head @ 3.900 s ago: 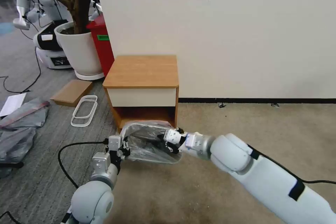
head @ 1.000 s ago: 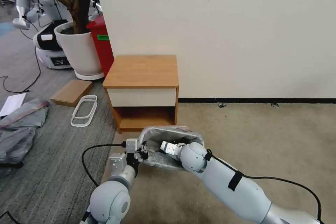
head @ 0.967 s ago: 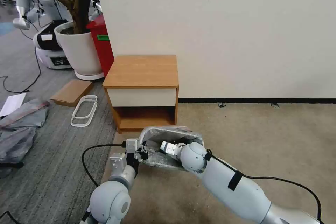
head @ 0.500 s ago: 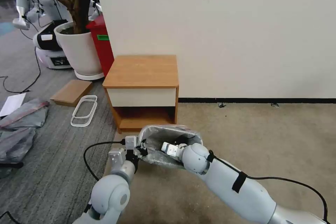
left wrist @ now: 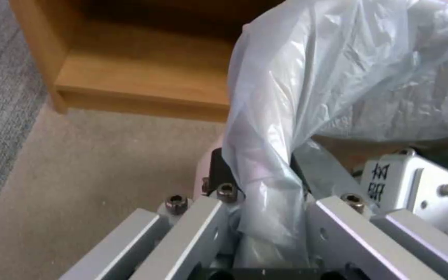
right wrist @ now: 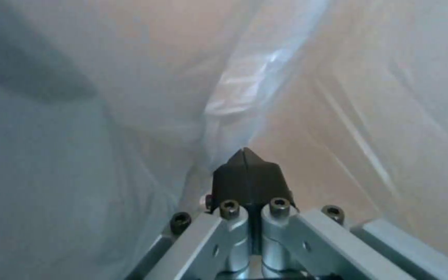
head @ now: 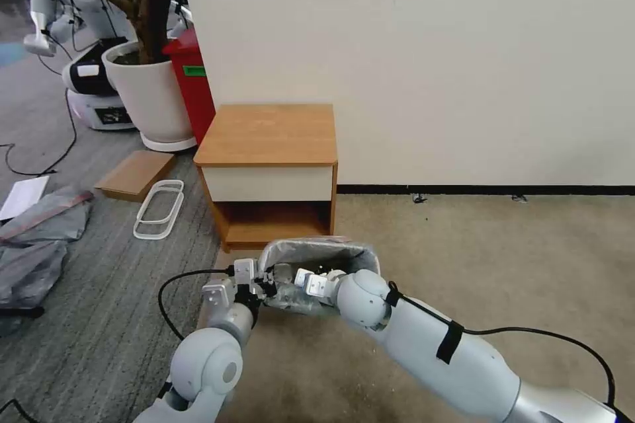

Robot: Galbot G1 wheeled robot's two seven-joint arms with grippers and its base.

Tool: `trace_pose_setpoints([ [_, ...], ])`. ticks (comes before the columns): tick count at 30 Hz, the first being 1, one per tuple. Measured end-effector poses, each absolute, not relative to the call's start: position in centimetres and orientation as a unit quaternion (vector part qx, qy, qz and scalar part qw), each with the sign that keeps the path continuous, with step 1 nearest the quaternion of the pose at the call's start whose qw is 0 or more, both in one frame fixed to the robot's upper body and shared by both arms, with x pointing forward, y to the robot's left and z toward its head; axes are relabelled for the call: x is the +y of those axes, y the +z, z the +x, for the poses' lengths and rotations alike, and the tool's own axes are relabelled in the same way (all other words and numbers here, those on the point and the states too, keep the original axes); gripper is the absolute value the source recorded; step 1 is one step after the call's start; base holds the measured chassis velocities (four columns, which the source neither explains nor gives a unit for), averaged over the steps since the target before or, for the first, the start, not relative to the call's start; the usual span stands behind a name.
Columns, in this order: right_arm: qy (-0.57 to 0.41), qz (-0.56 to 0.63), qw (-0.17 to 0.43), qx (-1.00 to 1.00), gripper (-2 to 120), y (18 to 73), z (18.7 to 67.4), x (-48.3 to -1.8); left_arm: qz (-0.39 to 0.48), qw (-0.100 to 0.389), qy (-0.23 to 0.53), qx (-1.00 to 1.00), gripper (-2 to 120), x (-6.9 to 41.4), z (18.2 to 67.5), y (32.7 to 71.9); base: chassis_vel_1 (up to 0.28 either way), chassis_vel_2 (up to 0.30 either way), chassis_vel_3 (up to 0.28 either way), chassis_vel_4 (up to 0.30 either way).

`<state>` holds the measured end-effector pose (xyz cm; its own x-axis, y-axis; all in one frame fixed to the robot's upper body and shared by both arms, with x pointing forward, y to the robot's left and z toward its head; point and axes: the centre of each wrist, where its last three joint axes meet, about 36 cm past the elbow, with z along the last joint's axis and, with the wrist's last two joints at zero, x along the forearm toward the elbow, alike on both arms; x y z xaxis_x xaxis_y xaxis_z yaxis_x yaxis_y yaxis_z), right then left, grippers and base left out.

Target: Pick up the garbage bag from the table and place it over the trash can.

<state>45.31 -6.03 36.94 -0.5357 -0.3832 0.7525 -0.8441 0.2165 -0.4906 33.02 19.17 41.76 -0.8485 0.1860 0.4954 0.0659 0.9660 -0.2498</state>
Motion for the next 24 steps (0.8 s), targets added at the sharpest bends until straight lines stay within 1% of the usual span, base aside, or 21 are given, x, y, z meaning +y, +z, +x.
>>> trace_pose_setpoints([
  [12, 0.481, 0.411, 0.249, -0.733, 0, 37.3, 46.4, -7.2, -0.069, 0.27, 0.098, -0.955, 1, 19.9, 33.6, 41.2, 0.0, 0.0, 0.0, 0.0],
  [21, 0.48, 0.421, 0.23, -0.734, 0, 39.0, 45.7, -7.5, -0.057, 0.272, 0.096, -0.956, 1, 20.7, 34.4, 40.6, 0.0, 0.0, 0.0, 0.0],
  [24, 0.477, 0.425, 0.218, -0.738, 0, 40.4, 45.2, -8.2, -0.052, 0.277, 0.101, -0.954, 1, 21.0, 34.6, 40.2, 0.0, 0.0, 0.0, 0.0],
])
